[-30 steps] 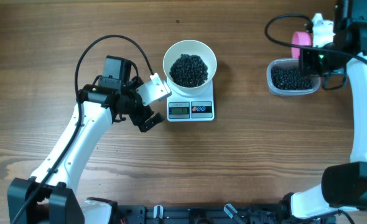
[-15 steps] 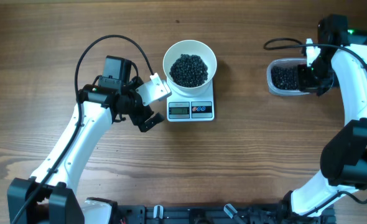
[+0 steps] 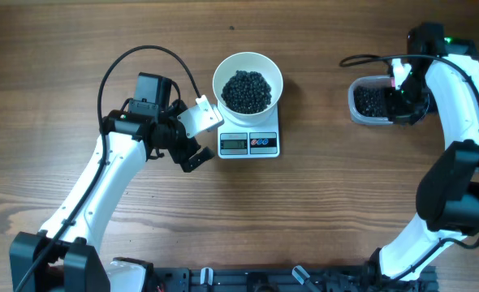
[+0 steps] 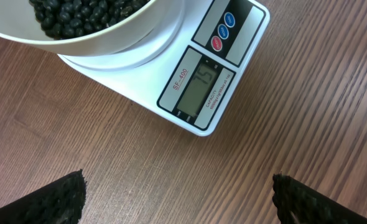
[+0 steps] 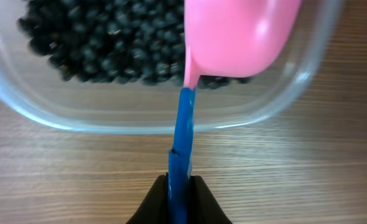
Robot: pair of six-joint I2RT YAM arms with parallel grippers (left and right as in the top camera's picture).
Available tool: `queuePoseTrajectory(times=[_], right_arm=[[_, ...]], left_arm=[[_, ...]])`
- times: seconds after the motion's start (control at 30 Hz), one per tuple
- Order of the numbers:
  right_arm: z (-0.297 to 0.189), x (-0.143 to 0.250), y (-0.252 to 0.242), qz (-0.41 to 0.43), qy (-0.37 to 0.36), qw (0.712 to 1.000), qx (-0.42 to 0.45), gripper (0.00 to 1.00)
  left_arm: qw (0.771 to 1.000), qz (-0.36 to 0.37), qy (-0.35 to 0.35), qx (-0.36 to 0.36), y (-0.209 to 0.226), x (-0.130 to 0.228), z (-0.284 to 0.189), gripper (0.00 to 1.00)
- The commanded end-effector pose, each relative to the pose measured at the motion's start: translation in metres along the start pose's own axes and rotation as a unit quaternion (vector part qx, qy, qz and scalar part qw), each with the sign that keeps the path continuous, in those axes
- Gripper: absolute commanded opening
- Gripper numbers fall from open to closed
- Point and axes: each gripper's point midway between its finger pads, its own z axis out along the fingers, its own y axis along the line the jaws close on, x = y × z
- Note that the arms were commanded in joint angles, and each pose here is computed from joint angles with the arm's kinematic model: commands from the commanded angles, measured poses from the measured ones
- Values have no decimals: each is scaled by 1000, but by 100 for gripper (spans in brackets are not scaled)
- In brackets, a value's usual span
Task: Scoop item into bowl and weigh 150g on scale
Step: 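Dip the scoop into the bean tub with the right gripper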
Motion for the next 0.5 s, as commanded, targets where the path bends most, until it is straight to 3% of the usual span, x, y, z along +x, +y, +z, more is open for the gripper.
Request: queuePoseTrajectory(times=[0.0,0.47], right_arm=[[10,8,24,-28,26,997,-73,4],[2,-1,42,3,-12,981,-196,4]], left_arm=[[1000,4,-8,7,-1,-3,1,100],[1000,4,-8,7,-1,-3,1,100]])
